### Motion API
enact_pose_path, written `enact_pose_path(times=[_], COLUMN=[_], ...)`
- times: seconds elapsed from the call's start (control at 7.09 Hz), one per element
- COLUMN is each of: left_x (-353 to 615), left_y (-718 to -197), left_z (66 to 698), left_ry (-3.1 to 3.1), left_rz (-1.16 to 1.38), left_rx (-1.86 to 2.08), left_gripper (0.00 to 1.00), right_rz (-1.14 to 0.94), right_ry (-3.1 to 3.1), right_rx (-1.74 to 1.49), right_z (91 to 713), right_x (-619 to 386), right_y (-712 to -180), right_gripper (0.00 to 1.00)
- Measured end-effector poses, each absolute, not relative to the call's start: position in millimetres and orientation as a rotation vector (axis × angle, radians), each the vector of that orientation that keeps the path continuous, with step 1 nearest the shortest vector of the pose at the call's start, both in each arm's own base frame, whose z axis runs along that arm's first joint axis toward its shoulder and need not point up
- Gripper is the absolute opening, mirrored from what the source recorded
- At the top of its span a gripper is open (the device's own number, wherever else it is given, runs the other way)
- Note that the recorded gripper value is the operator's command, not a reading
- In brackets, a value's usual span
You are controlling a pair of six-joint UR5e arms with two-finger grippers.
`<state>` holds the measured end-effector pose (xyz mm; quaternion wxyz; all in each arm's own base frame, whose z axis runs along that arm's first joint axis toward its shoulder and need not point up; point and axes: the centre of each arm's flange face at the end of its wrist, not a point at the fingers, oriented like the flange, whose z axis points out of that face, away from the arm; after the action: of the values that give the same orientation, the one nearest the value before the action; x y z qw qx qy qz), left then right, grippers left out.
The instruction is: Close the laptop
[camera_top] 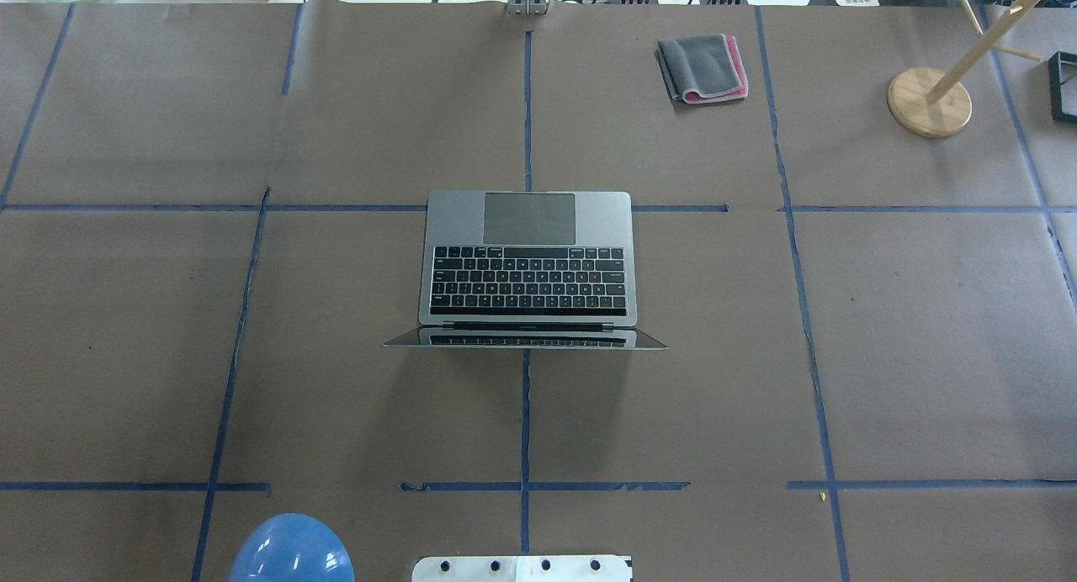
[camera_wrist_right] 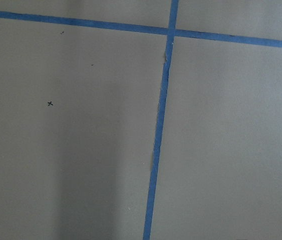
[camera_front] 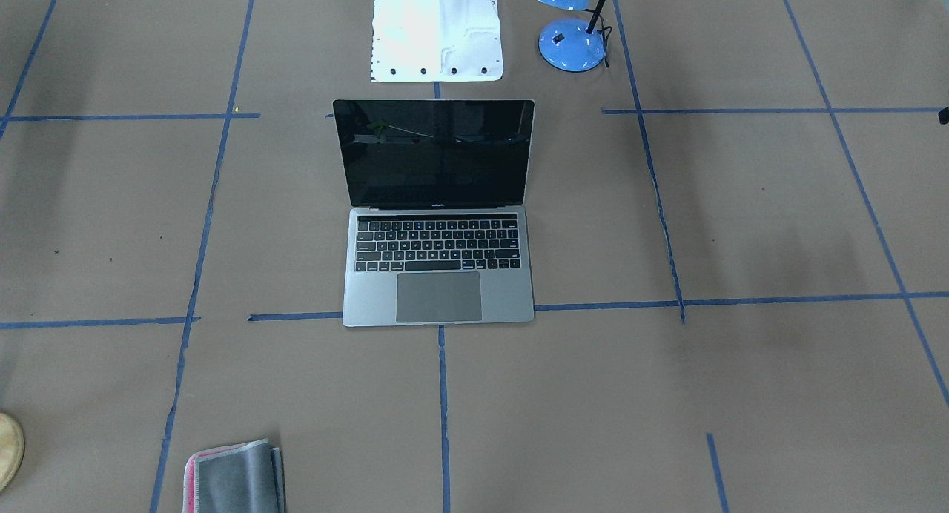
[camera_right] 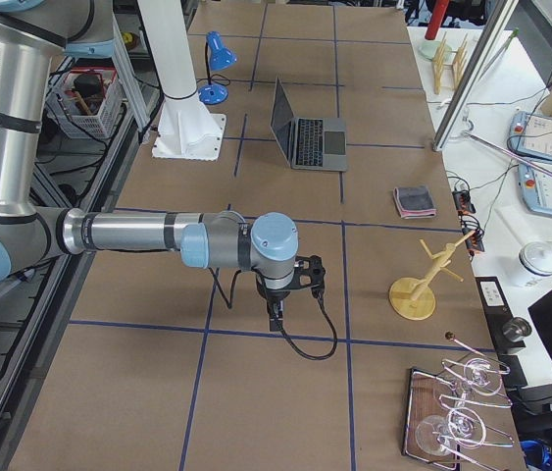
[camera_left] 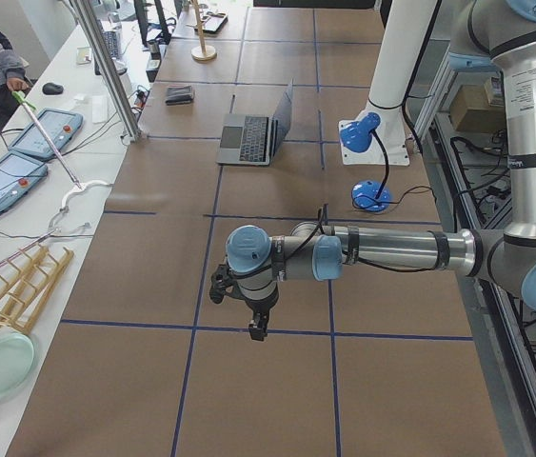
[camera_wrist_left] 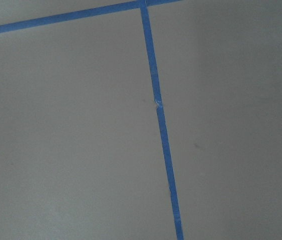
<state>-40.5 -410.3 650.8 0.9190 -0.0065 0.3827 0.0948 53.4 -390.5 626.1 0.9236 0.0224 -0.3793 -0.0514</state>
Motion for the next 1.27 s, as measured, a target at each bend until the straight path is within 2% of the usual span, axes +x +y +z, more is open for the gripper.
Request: enact_pose_path(times=[0.56,1.27], left_x=[-34.1,-13.9], left_y=[-412.5,-494.1], left_z=[649.4,554.2], left_ry=[0.784,0.79], left_rz=[0.214,0.299], left_rx=[-0.01,0.175], left_gripper=[1.0,1.0], right_rz=[-0.111,-0.151], right_ry=[-0.778,-0.933], right_rx=[0.059,0.148], right_z=[622.7,593.5], right_x=[53.3,35.9], right_y=[-392.5,-399.7], right_gripper=[1.0,1.0])
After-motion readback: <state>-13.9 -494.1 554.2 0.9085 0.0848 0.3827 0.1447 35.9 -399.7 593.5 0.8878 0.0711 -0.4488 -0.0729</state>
